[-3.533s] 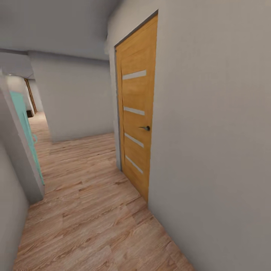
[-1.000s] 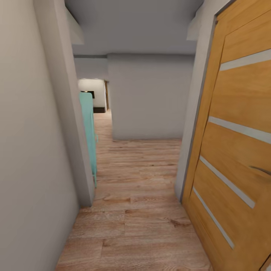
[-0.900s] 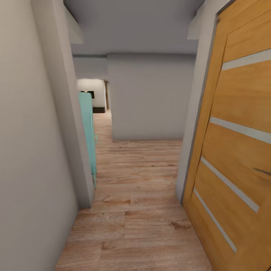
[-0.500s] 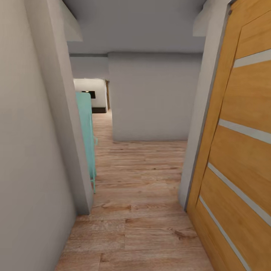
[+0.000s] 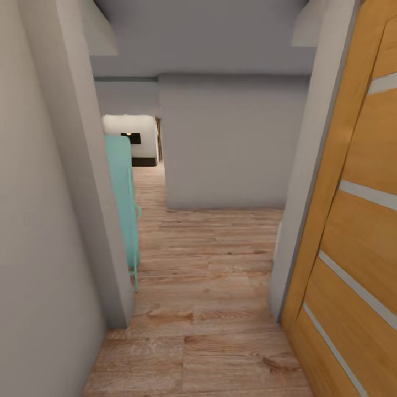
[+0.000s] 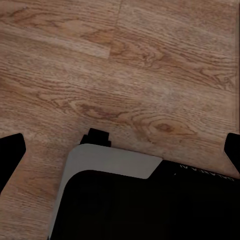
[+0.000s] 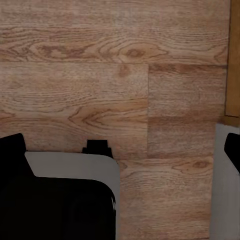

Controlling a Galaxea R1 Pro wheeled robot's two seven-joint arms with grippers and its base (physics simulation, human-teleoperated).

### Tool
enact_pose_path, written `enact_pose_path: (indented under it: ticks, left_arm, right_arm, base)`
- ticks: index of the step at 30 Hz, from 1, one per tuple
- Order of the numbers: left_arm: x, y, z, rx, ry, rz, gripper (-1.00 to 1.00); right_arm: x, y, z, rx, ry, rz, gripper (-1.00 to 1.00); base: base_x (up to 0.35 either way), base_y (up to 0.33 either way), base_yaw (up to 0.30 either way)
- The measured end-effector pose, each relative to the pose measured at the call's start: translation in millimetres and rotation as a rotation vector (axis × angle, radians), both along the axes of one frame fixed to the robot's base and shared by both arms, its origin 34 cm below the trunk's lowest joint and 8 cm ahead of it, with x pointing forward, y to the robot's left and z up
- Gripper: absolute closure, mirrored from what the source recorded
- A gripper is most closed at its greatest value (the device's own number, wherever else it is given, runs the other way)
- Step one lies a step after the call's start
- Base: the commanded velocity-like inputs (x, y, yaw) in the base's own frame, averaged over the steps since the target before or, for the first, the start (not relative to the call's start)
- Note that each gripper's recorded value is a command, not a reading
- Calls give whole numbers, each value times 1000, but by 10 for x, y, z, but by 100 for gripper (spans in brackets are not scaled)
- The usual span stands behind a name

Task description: Move the two storage containers from the living room to the garage. In the garage, place one container on the floor and stack the other container on top of it (either order is fine).

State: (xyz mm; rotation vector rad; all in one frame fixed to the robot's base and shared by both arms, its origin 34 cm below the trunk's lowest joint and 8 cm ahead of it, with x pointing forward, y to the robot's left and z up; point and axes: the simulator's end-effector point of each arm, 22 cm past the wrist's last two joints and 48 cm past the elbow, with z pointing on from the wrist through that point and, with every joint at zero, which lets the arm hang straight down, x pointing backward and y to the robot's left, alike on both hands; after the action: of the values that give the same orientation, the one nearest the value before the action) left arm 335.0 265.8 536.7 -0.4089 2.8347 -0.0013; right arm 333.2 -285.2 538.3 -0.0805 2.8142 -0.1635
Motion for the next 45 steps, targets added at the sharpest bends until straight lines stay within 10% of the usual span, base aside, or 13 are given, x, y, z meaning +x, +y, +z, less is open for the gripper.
enact_pose_path:
  ticks: [45]
  left_arm:
    - [1,-85,-1,-10,0,-5,-100]
  right_arm:
    - [-3,34,-3,9,0,-14,-100]
  base:
    - [323,0,0]
